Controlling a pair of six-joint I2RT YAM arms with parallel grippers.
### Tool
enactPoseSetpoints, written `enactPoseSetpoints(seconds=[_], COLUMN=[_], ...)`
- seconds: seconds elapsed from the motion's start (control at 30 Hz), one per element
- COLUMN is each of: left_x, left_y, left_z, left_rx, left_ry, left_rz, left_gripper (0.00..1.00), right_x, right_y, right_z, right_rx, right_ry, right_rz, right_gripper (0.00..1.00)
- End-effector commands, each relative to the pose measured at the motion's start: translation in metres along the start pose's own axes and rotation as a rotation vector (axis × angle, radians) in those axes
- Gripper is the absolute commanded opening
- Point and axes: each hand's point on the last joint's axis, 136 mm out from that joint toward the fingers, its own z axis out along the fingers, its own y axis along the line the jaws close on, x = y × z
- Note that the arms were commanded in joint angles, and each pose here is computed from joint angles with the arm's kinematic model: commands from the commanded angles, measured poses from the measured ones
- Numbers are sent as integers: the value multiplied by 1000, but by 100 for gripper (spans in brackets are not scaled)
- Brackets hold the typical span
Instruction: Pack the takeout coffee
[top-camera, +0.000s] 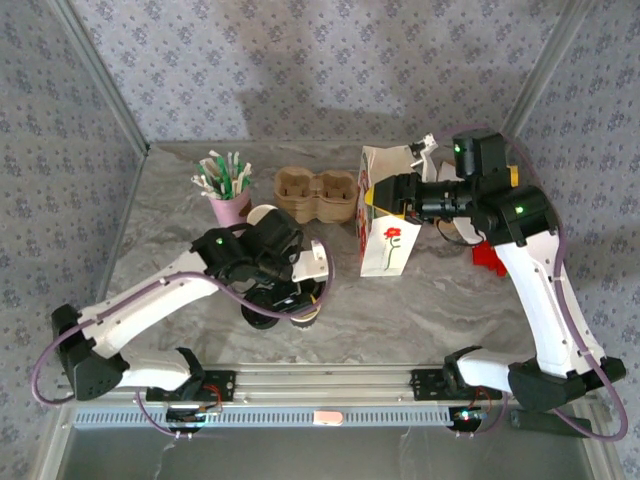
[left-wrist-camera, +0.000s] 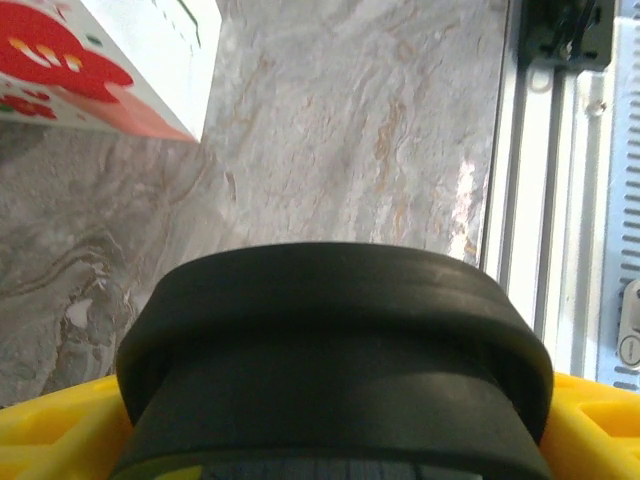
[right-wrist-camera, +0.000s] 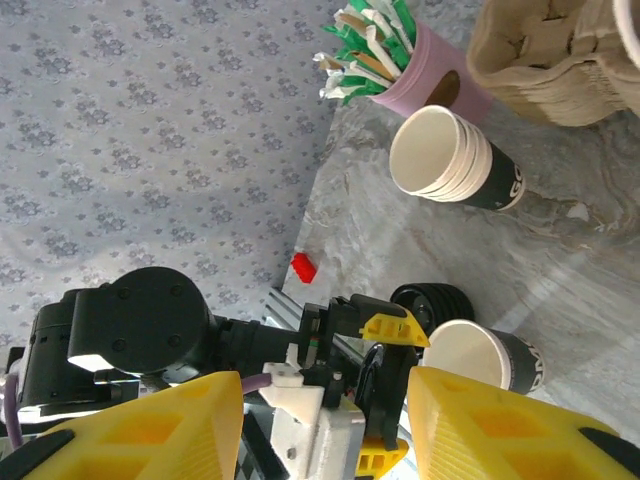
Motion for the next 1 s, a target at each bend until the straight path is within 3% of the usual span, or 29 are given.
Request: enactPoseSetpoints(seconds=[0.0, 0.43, 0.97], left_x=[6, 38, 64], left_y=[-3, 0, 8], left_z=[3, 45, 61], left_rx=[10, 46, 22], left_ry=[54, 244, 398], left_rz=[11, -19, -9], left_gripper=[79, 80, 83], right_x=[5, 2, 0], right_y=[-6, -11, -10], right_z=[-8, -12, -13], right_rx=[31, 9, -13], right_ry=[-13, -20, -19], right_rz=[-22, -5, 6], right_gripper=[48, 48, 48])
